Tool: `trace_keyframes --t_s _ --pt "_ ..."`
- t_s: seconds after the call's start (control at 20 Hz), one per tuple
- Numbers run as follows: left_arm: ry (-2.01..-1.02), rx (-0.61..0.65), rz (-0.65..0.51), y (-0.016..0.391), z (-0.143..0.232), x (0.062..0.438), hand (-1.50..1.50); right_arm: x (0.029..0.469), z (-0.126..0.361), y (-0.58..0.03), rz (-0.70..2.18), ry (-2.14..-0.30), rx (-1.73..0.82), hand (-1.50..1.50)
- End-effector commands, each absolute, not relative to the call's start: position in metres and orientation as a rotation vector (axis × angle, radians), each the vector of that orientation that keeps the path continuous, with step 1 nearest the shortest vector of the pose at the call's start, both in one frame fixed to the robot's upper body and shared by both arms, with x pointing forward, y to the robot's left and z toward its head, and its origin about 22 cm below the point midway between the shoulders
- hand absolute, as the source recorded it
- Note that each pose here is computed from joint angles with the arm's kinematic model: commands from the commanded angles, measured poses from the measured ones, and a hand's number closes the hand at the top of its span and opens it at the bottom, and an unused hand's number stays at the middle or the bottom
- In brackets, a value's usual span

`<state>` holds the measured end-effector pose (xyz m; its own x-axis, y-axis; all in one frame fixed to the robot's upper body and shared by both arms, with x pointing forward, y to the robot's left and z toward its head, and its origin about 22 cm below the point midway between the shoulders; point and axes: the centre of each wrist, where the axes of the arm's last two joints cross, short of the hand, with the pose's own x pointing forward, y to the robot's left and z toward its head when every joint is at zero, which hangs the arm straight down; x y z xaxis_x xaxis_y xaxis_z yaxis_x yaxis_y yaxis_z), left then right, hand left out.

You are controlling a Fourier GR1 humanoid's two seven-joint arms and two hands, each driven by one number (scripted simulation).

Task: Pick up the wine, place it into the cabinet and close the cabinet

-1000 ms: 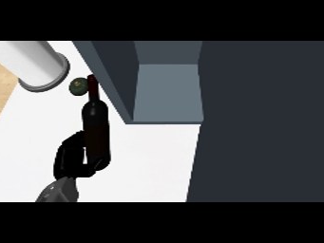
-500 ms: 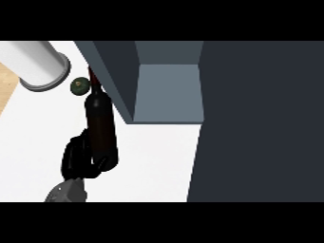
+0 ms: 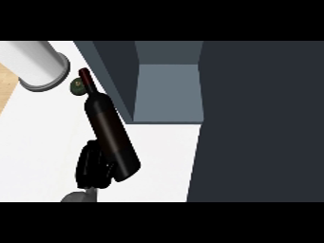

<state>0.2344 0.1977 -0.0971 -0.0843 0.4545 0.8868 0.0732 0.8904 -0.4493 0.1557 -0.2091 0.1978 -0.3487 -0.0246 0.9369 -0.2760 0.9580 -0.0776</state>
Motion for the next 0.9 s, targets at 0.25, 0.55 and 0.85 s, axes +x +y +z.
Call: trace_keyframes --t_s 0.25,0.55,0.85 --pt "-1.585 -0.433 0.361 0.127 -0.062 0.244 1.5 0.154 0.209 -0.218 0.262 -1.946 0.252 -1.5" --pt "-1.566 -0.423 0.405 0.112 -0.058 0.247 1.5 0.163 0.21 -0.204 0.25 -1.947 0.247 -1.5" --pt "-1.531 -0.364 0.42 0.096 -0.082 0.232 1.5 0.155 0.201 -0.225 0.25 -1.926 0.236 -1.5"
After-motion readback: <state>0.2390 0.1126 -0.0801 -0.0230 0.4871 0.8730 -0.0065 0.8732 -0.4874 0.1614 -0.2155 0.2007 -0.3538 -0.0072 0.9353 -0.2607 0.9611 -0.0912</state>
